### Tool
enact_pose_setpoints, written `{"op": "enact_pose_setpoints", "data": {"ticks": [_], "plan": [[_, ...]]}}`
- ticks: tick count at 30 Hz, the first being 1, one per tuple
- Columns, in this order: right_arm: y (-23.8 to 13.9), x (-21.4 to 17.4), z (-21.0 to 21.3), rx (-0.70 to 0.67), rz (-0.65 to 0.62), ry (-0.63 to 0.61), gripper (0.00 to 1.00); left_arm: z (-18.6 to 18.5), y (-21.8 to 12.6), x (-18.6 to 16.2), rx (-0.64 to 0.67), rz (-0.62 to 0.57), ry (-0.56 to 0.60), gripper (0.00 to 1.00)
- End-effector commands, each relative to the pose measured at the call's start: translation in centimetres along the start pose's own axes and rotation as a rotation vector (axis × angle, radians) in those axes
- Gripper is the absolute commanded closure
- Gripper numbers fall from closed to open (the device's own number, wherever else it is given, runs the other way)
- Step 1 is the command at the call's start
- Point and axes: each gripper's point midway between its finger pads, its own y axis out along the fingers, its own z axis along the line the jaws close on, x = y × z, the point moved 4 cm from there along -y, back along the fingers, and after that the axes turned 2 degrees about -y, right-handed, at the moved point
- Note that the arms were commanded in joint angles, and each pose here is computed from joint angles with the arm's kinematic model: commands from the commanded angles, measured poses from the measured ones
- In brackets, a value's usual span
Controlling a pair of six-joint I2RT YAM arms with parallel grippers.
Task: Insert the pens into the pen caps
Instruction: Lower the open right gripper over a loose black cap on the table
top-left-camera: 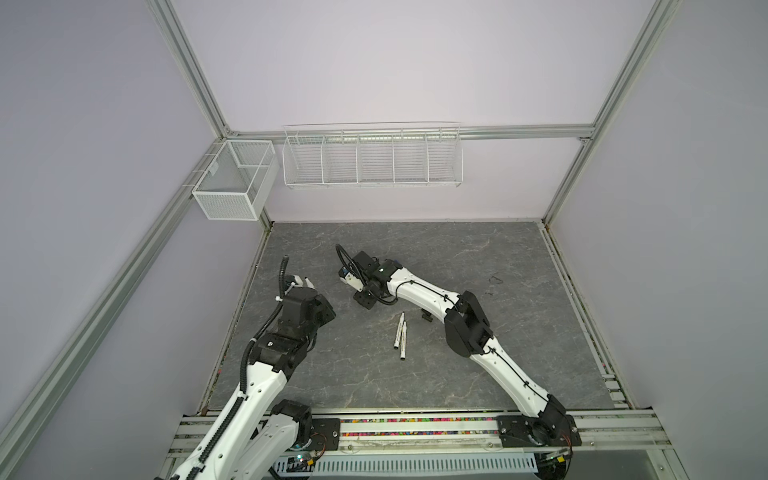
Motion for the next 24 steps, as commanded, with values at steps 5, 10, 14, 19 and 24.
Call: {"op": "enact_pose_setpoints", "data": {"ticks": [5,10,14,19,24], "plan": [[0.0,-0.7,-0.9,-0.009,0.014,0.036,0.43,0.3,-0.7,0.8,0.021,-0.032,-0.013,1.0],[1.5,-1.4,-0.9,0.02,0.053,-0.012,0.38,0.2,-0.6,0.8,0.017,-0.026,-0.015,1.0],[2.8,-2.1,-1.1,0.008,0.082,-0.089,0.37,0.1,-0.5,0.8,0.016,-0.021,-0.019,1.0],[3.9,-2.5,-1.3,-0.005,0.092,-0.181,0.36,0.0,-0.7,0.9,0.013,-0.019,-0.019,1.0],[4.4,-1.9,-1.0,0.011,0.063,-0.254,0.38,-0.2,-0.8,1.0,0.021,-0.006,-0.008,1.0]]}}
